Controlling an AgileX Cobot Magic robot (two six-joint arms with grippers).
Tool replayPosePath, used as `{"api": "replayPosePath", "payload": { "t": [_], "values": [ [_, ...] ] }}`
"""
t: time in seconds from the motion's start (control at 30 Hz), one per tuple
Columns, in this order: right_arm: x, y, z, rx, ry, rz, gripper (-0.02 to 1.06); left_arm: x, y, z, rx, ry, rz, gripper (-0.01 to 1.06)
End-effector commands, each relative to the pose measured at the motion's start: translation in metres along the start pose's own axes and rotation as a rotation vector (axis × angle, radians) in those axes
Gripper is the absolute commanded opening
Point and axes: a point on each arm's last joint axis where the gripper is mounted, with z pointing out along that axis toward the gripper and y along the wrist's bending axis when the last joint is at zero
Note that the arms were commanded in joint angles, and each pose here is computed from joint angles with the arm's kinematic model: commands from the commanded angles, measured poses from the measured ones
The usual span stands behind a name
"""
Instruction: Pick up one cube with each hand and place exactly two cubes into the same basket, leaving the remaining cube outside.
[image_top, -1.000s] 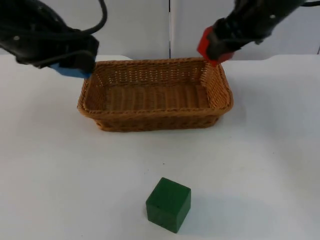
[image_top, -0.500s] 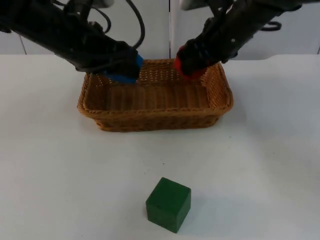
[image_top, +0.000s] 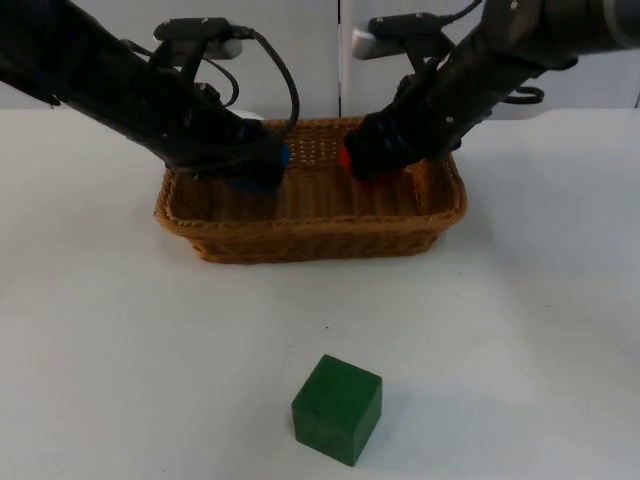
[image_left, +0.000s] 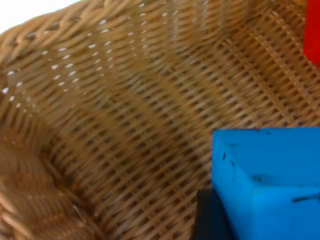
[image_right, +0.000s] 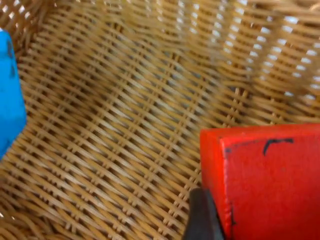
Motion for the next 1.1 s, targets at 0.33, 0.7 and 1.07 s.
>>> {"api": "replayPosePath", "payload": {
  "t": [0.33, 0.7, 1.07],
  "values": [
    [-0.0040, 0.0028, 0.0005, -0.008, -0.025, 0.020, 0.00, -0.0041, 0.0031, 0.0015, -0.048, -0.032, -0.010, 0.13],
    [-0.0040, 0.0032, 0.0005, -0.009, -0.025, 0.019, 0.46, -0.0040, 0.0026, 0.0015, -0.043, -0.030, -0.010, 0.65],
    [-0.0065, 0.0055, -0.0068, -0.023, -0.009, 0.016, 0.81, -0.0044, -0.0003, 0.0001, -0.017, -0.024, -0.010, 0.74]
  ]
}}
